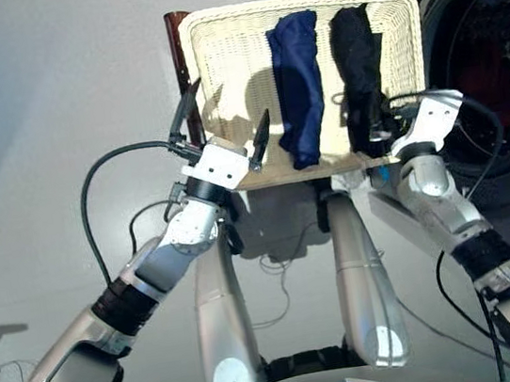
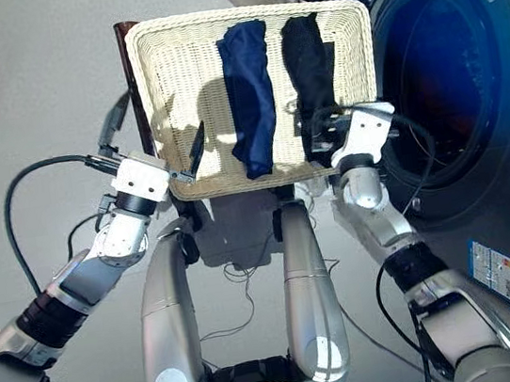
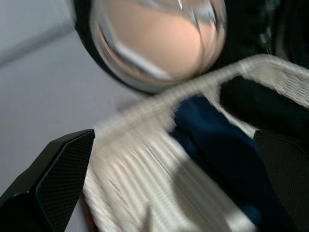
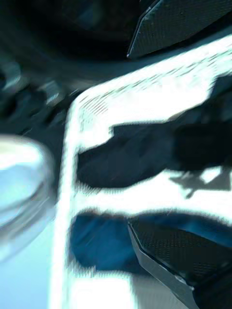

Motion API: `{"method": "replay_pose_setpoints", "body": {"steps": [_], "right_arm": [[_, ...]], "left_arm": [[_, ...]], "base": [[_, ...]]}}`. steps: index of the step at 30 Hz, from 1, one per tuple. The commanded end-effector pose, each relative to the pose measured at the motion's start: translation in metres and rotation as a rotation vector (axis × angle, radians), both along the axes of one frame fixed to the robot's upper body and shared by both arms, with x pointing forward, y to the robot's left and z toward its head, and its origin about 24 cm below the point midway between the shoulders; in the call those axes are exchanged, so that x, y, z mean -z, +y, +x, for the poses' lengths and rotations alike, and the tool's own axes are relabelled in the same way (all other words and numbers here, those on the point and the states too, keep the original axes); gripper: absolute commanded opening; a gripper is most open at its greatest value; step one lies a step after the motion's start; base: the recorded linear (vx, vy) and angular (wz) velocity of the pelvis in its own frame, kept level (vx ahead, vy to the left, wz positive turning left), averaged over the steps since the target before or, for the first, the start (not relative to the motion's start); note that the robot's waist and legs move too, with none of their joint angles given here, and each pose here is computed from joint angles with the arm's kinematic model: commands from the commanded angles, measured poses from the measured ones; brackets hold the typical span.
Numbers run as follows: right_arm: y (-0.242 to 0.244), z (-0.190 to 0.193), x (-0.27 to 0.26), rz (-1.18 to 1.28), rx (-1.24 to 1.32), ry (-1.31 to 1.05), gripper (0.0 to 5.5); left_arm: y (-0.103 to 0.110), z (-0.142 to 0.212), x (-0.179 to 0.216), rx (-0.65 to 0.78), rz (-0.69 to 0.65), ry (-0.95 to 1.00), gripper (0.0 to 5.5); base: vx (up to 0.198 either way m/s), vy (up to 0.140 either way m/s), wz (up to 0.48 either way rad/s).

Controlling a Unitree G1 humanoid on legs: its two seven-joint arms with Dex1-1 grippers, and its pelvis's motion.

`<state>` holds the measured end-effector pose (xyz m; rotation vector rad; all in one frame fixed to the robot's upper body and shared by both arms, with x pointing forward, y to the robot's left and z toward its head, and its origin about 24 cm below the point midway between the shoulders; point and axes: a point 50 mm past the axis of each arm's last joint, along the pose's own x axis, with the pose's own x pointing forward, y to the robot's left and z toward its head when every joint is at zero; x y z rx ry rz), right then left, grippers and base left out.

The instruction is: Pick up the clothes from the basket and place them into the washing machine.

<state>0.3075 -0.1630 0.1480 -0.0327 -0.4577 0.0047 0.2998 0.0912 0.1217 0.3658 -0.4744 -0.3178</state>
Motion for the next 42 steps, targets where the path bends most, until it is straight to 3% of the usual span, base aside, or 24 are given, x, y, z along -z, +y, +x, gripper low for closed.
{"method": "replay_pose_setpoints", "body": {"steps": [1,7,13,17,28,34,42], "right_arm": [[0.025,-0.017,-0.055,-0.083,-0.069,-0.323,5.5],[0.085,-0.034,-0.091,-0.087,-0.147,-0.553,5.5],[0.138,-0.046,-0.11,-0.049,-0.337,-0.618,5.5],[0.167,-0.063,-0.115,0.016,-0.497,-0.624,5.5],[0.191,-0.087,-0.127,0.093,-0.656,-0.649,5.5],[0.195,-0.089,-0.127,0.097,-0.684,-0.634,5.5],[0.199,-0.092,-0.128,0.123,-0.745,-0.618,5.5]], "left_arm": [[-0.027,0.001,0.011,0.081,-0.049,0.077,5.5],[-0.058,0.022,0.028,0.002,-0.121,0.203,5.5],[-0.074,0.036,0.028,-0.05,-0.233,0.297,5.5],[-0.069,0.045,0.036,-0.14,-0.313,0.395,5.5],[-0.052,0.063,0.021,-0.278,-0.482,0.413,5.5],[-0.027,0.077,0.017,-0.405,-0.65,0.465,5.5],[-0.017,0.089,0.004,-0.442,-0.674,0.472,5.5]], "base": [[0.0,0.0,0.0],[-0.002,0.003,-0.092],[-0.005,-0.017,-0.098],[0.072,-0.027,-0.037],[0.006,-0.03,-0.032],[0.0,0.0,0.0],[0.0,0.0,0.0]]}}
